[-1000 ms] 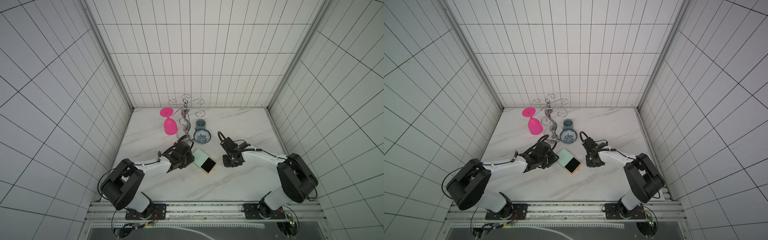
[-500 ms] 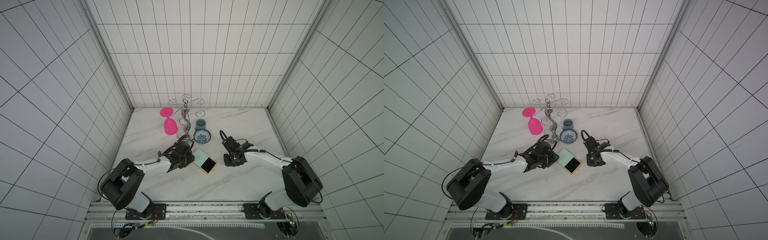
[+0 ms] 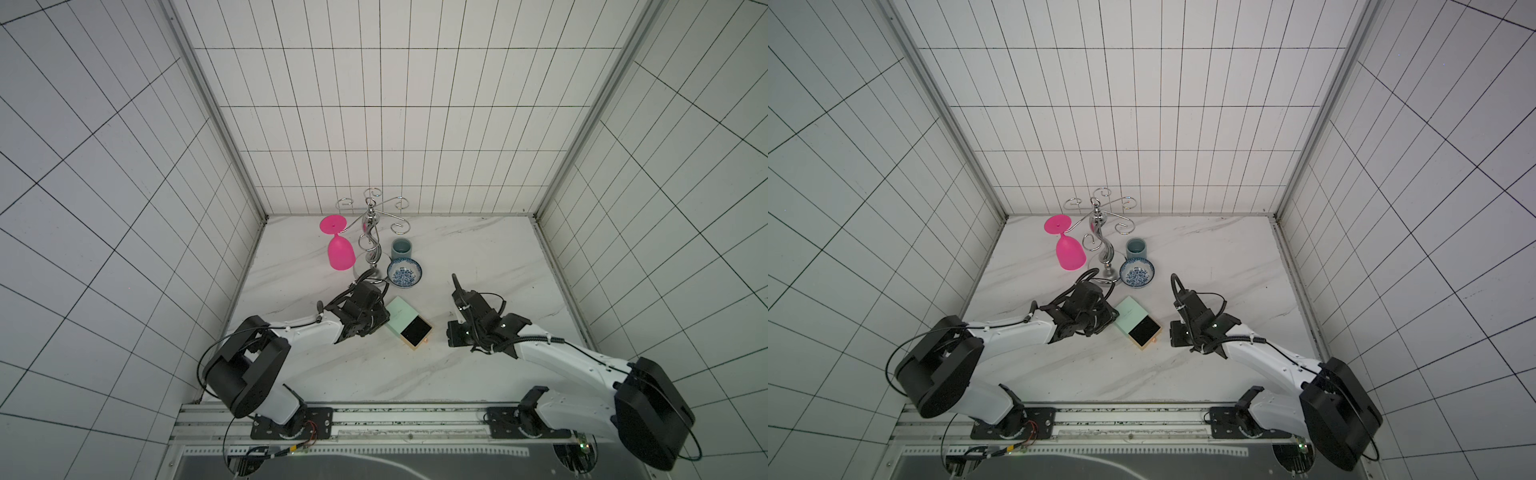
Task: Take out the earrings from the drawer-style jewelry box
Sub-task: Close the drawer of the jewelry box.
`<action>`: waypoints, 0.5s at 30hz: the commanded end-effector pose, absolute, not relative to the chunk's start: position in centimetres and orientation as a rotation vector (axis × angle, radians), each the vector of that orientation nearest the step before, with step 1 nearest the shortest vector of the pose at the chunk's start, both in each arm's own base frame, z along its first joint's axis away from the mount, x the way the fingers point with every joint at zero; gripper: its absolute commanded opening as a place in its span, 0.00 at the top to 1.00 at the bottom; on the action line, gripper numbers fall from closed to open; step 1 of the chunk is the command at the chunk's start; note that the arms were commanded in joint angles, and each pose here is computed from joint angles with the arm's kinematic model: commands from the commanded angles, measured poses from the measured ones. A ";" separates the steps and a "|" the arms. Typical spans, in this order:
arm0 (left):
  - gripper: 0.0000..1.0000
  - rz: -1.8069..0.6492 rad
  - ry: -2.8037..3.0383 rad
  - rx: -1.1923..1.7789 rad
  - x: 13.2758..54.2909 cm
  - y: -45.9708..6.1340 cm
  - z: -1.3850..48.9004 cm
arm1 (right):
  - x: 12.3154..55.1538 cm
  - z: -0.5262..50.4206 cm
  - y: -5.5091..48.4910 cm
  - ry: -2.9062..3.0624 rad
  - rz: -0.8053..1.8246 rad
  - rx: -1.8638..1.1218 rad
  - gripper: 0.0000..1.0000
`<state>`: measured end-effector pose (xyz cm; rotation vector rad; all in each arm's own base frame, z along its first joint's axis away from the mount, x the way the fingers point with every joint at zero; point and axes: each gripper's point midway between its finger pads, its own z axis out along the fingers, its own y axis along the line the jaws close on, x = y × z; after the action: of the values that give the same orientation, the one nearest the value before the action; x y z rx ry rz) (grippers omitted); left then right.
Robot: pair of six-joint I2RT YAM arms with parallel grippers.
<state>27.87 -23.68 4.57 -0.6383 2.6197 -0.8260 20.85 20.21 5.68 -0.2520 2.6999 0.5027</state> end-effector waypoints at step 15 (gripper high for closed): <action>0.62 -0.834 2.615 -0.615 28.2 -24.5 5.0 | 21.1 3.1 24.1 2.720 0.526 -0.302 0.94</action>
<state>27.89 -24.06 4.57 -0.6288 2.6250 -0.8266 20.00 23.02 2.23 -0.3128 2.7580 0.4989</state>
